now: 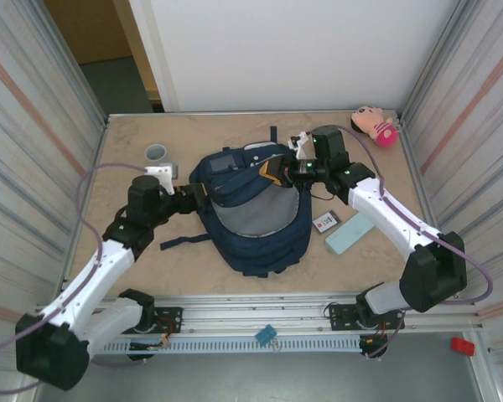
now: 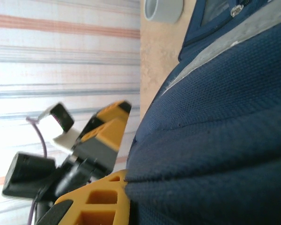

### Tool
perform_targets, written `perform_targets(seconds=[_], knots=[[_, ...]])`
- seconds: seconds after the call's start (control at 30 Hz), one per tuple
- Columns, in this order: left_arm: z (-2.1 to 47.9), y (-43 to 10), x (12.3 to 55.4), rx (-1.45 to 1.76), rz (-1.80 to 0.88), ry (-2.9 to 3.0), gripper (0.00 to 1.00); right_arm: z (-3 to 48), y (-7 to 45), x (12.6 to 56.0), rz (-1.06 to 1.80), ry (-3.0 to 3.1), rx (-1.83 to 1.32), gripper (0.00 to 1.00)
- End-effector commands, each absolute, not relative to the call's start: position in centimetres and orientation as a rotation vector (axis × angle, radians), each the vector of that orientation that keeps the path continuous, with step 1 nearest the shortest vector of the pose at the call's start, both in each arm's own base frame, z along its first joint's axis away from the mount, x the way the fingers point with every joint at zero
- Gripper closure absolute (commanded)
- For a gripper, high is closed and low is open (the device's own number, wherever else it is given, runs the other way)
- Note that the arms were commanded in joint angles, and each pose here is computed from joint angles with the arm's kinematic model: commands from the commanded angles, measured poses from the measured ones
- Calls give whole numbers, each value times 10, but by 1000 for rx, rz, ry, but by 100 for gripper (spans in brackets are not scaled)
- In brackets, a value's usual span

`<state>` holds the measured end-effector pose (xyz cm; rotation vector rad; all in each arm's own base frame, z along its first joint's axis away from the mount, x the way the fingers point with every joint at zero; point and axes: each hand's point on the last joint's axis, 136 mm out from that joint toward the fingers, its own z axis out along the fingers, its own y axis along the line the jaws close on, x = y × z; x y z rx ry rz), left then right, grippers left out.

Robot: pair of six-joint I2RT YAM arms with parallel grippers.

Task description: Pack books, pencil case, and school supplies into a backpack

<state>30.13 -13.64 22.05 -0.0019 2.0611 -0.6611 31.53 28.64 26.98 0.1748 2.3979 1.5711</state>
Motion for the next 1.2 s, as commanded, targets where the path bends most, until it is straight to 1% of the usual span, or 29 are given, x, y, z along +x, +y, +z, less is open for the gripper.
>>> perform_targets(seconds=[0.0, 0.13, 0.3, 0.43, 0.57, 0.67, 0.77, 0.9, 1.03, 1.17], knots=[[219, -136, 280, -118, -759, 2122, 30, 288, 302, 340, 1537, 2226, 133, 93], [207, -128, 266, -193, -748, 2167, 29, 262, 319, 344, 1492, 2257, 161, 93], [185, -125, 259, -308, -779, 2214, 29, 226, 330, 344, 1458, 2298, 227, 87], [174, -132, 256, -345, -805, 2252, 29, 192, 332, 334, 1379, 2390, 289, 73], [162, -141, 253, -318, -787, 2298, 28, 144, 324, 308, 1215, 2549, 351, 57], [157, -147, 252, -313, -802, 2325, 28, 126, 321, 292, 1186, 2617, 394, 47], [164, -152, 254, -299, -815, 2319, 28, 128, 316, 282, 1175, 2633, 407, 41], [181, -153, 257, -269, -814, 2291, 28, 155, 302, 271, 1098, 2656, 326, 35], [210, -159, 262, -212, -829, 2247, 28, 182, 279, 257, 1013, 2678, 249, 31], [231, -169, 269, -143, -828, 2237, 29, 203, 257, 245, 1000, 2718, 189, 32]])
